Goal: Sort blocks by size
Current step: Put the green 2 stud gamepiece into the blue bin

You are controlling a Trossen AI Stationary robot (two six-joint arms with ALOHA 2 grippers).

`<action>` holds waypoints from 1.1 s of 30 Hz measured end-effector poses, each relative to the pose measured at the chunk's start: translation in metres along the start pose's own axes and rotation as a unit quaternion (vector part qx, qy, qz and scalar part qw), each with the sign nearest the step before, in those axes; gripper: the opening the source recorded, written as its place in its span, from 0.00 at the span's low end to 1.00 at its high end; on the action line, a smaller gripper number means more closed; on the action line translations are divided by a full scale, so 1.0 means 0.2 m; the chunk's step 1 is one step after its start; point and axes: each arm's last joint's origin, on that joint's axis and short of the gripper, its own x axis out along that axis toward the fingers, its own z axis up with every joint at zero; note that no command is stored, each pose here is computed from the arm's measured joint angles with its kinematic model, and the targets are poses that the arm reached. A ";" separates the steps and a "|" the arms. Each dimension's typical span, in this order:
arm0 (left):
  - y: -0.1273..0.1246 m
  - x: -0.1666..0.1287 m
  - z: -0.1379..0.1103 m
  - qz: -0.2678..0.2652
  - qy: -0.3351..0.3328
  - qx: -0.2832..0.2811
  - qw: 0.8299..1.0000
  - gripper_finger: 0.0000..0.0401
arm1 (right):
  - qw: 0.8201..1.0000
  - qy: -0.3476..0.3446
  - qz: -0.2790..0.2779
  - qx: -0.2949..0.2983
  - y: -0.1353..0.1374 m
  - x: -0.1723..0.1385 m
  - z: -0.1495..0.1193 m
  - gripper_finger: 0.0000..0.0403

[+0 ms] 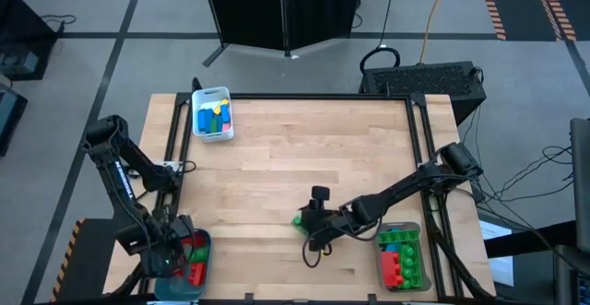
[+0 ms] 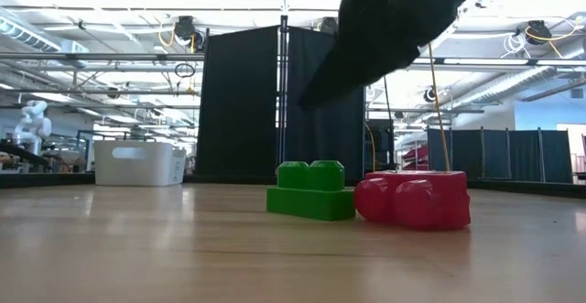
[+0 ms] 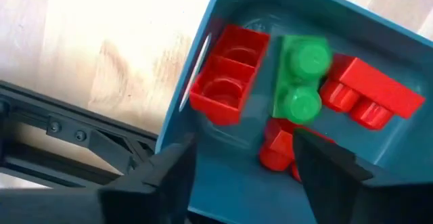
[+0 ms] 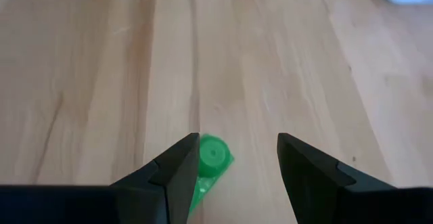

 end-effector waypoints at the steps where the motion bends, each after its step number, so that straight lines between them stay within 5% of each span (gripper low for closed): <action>1: 0.00 0.00 0.00 0.001 0.000 0.001 1.000 0.58 | 1.000 0.005 -0.001 0.008 0.00 0.00 0.00 0.46; 15: 0.01 0.00 0.07 0.004 -0.004 -0.019 1.000 0.60 | 0.993 0.048 0.014 0.109 0.04 0.04 -0.08 0.46; 33: 0.01 -0.02 0.17 -0.002 -0.024 -0.036 0.999 0.60 | 0.995 0.032 -0.004 0.093 0.08 0.08 -0.11 0.46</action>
